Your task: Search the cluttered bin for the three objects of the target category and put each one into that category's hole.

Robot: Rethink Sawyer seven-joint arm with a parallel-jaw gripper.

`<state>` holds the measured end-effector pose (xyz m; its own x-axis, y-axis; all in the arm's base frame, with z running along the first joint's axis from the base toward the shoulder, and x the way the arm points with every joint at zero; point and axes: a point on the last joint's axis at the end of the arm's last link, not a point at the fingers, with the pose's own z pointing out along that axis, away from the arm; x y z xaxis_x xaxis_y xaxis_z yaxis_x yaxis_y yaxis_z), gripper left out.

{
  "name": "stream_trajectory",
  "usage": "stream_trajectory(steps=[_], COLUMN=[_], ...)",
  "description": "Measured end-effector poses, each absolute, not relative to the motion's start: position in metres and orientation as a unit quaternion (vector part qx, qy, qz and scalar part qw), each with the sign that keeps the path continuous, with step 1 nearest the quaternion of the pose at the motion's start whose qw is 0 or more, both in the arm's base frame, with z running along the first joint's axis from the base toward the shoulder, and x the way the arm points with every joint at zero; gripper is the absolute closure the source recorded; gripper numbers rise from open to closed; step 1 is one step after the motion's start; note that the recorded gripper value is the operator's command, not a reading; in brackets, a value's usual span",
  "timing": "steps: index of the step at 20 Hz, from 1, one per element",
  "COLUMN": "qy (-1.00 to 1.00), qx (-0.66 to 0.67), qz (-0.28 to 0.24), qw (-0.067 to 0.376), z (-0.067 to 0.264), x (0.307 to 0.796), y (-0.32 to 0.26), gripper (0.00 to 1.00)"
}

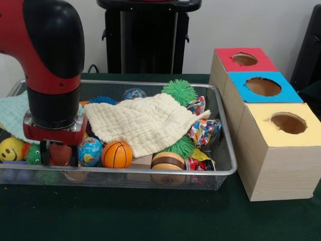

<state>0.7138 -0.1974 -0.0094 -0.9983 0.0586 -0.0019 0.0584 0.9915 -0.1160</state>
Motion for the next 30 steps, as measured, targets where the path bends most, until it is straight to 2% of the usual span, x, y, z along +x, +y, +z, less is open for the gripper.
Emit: stream_trajectory(steps=[4,8,19,30], qy=[-0.998,-0.997,-0.997,-0.998], qx=[-0.037,-0.05,-0.054,-0.037], qz=[0.051,0.044,0.042,0.036], qw=[-0.007,-0.033,-0.044,-0.04], z=[-0.01,-0.018,-0.029,0.002], x=[0.713,0.707,0.697,0.693], y=[-0.202,-0.216,-0.22,-0.186], gripper=[0.0,0.0,0.0,0.0])
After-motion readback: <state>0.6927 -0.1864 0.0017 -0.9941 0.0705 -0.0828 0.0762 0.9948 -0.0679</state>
